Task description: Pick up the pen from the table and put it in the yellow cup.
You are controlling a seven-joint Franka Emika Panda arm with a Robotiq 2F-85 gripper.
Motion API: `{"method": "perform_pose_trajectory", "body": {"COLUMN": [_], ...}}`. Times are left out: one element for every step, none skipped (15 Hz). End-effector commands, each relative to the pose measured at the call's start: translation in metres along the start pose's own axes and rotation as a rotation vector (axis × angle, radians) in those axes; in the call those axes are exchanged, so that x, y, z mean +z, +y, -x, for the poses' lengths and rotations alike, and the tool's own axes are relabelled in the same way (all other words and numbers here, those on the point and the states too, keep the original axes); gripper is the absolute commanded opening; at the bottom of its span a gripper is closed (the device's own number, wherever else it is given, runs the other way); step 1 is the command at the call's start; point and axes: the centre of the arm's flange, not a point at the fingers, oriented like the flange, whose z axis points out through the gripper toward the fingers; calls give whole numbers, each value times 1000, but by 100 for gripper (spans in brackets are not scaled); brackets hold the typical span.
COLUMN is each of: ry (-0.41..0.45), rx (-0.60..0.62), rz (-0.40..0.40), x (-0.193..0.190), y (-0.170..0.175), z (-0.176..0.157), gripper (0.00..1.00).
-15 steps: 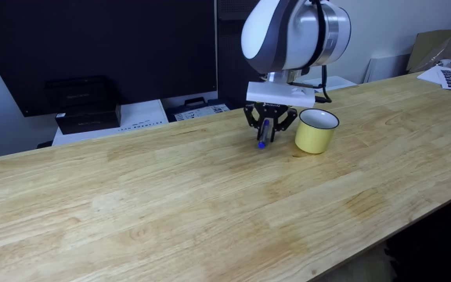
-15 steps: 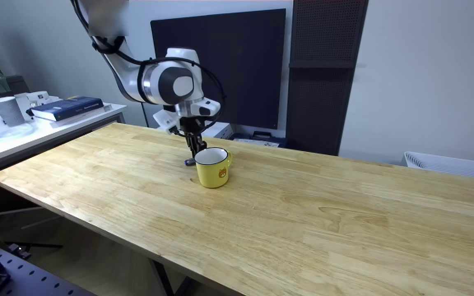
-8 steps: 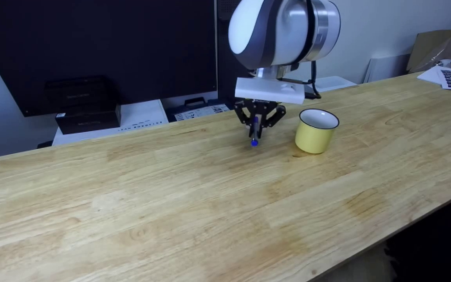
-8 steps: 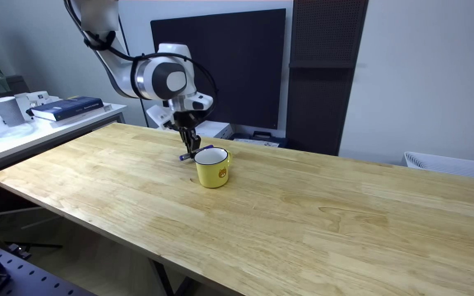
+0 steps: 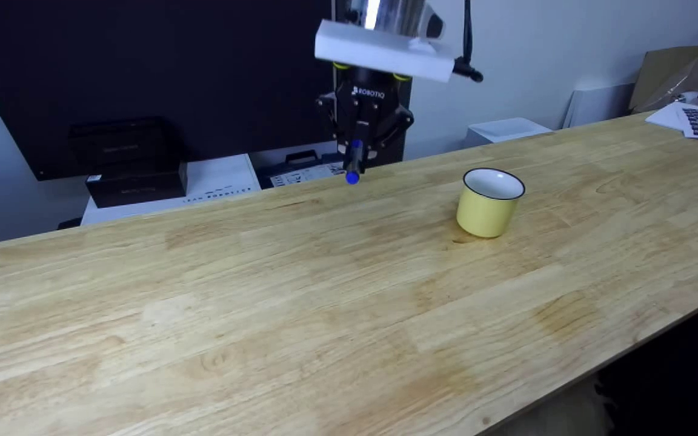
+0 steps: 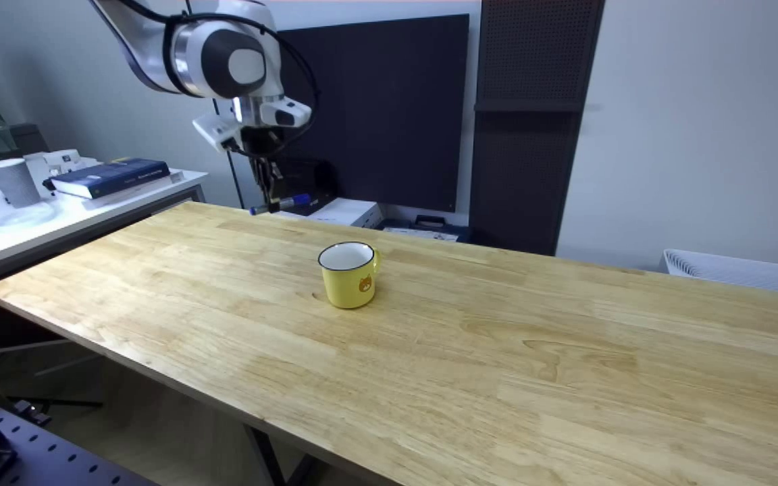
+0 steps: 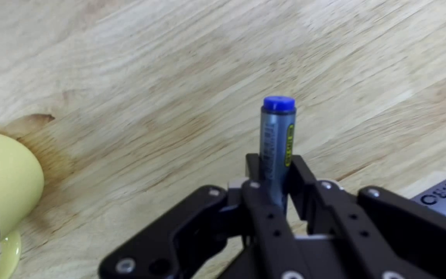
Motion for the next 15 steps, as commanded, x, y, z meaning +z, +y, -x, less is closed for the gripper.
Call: {"method": "perform_pose_trajectory", "body": {"ry": [-45, -35, -20, -1, 17, 34, 44, 48, 47, 48, 48, 49, 42, 39, 42], "rx": [49, 66, 80, 94, 115, 137, 138, 106, 89, 87, 90, 90, 87, 82, 77], "rz": [-79, -93, -91, -77, -54, -50, -43, -39, -40, -35, -35, -32, -32, -29, -15], "x": [-76, -91, -104, -113, -119, -125, -128, -127, -124, -123, -122, -121, -120, -119, -118], "y": [22, 25, 30, 35, 43, 51, 60, 69, 76, 83, 91, 97, 105, 112, 120], "z": [45, 52, 60, 66, 71, 75, 76, 76, 73, 71, 67, 65, 61, 58, 55], "gripper": [5, 5, 5, 5, 5, 5, 5, 5, 5, 5, 5, 5, 5, 5, 5]}}
